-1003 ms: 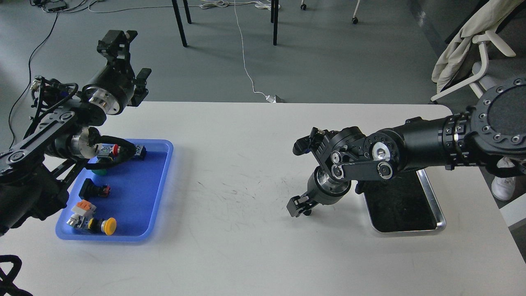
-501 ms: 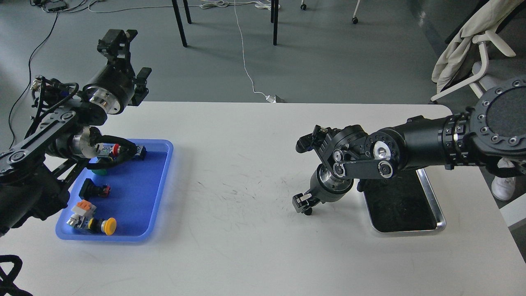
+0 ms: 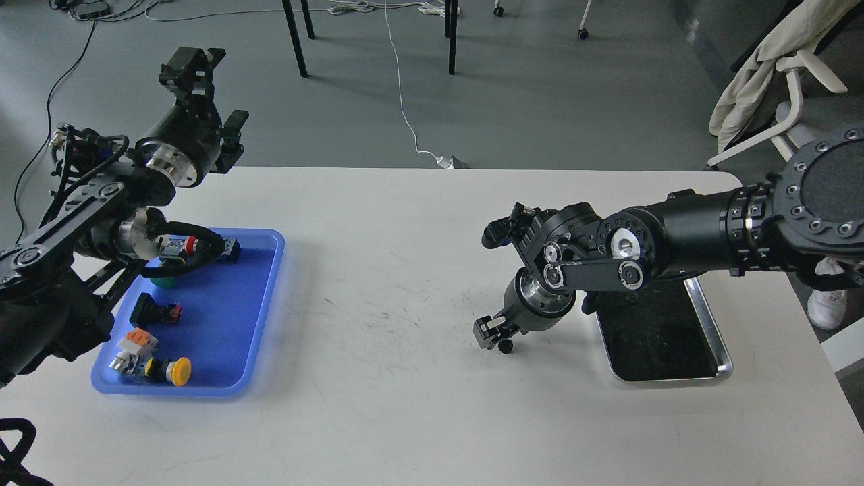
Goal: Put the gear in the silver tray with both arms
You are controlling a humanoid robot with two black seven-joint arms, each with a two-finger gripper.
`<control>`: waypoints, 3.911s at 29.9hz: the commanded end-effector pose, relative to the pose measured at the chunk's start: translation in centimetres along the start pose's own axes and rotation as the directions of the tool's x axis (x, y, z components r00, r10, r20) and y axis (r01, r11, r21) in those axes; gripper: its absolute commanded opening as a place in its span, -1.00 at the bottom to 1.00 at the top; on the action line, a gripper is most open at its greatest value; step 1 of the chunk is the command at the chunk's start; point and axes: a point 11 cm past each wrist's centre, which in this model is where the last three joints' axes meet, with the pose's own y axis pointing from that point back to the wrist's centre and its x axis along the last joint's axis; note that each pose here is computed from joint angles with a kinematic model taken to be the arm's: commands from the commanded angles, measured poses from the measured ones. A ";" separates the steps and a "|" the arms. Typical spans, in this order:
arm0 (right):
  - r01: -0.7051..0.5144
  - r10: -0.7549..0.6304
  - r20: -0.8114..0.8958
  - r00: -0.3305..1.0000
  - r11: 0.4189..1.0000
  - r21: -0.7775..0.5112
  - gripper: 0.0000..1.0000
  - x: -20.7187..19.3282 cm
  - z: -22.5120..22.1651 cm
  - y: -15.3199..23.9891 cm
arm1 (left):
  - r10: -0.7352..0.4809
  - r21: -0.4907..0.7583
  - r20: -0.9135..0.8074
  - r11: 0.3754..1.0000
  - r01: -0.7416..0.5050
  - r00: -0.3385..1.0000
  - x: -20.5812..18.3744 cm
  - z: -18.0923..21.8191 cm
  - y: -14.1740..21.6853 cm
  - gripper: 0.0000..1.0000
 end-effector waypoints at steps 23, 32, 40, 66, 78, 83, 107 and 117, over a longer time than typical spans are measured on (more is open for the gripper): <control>0.015 -0.015 0.012 1.000 1.000 0.019 -0.01 -0.5 -0.2 -0.4 | 0.013 -0.010 -0.006 1.000 -0.013 1.000 0.3 0.4 0.0 0.95; 0.015 -0.015 0.011 1.000 1.000 0.019 -0.70 -0.5 -0.2 -0.4 | 0.014 -0.008 -0.007 1.000 -0.015 1.000 0.2 0.3 -0.1 0.95; 0.004 -0.005 0.008 1.000 1.000 0.023 -0.86 -0.1 -0.4 0.0 | 0.014 -0.008 -0.009 1.000 -0.014 1.000 0.0 0.2 -0.2 0.95; -0.040 0.045 0.281 0.959 0.999 -0.024 -0.82 -8.3 15.7 5.1 | 0.018 -0.003 -0.008 1.000 -0.018 1.000 0.0 0.0 -0.2 0.95; -0.019 0.040 0.270 0.962 0.996 -0.082 -0.82 -8.9 17.5 3.5 | 0.019 -0.002 -0.009 1.000 -0.019 1.000 0.0 0.0 -0.2 0.95; -0.018 0.045 0.267 0.963 0.995 -0.103 -0.82 -8.6 17.9 2.9 | 0.012 -0.001 -0.017 1.000 -0.012 1.000 -0.4 -0.2 -0.3 0.95; -0.520 0.446 0.479 0.756 0.854 0.027 0.96 2.5 17.4 17.6 | 0.015 -0.007 -0.008 1.000 -0.016 1.000 -0.3 0.3 -0.5 0.95; -0.882 0.229 0.921 0.315 0.429 0.195 0.96 8.0 19.6 25.0 | 0.054 -0.002 -0.001 0.999 -0.054 0.999 1.3 0.4 -0.7 0.95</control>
